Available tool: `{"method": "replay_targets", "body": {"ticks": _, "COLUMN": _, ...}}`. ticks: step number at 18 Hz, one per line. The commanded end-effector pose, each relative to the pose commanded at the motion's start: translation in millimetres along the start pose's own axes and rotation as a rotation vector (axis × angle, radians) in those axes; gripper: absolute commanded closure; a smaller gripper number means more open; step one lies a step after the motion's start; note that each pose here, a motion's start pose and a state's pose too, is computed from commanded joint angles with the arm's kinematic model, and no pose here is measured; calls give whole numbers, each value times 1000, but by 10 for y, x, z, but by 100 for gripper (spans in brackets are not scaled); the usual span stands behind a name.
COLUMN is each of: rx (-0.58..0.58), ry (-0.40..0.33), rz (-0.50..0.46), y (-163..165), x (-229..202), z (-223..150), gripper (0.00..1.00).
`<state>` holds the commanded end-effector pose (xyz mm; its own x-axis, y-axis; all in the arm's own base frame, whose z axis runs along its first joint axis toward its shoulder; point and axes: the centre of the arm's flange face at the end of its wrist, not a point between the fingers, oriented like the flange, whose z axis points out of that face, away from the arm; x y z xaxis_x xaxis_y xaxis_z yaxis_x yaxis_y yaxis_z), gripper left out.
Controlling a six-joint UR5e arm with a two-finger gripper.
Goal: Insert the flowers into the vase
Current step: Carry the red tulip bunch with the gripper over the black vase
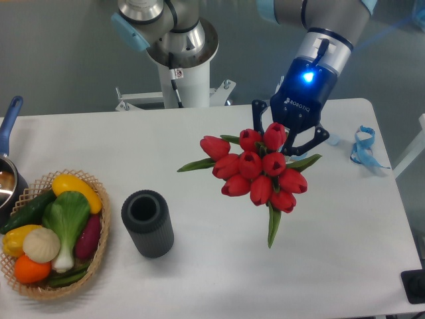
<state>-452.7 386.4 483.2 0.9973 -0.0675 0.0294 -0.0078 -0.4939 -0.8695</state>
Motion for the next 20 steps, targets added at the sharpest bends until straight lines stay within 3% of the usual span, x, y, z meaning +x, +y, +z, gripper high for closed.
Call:
{"method": "replay_targets", "body": {"ticks": 12, "rx": 10, "ry": -6, "rz": 5, "y": -17, "x": 47, "z": 47, "gripper": 72}}
{"method": "replay_targets", "body": {"ticks": 20, "rx": 196, "ry": 177, "rz": 19, "y": -191, "x": 346, "z": 375, "gripper": 72}}
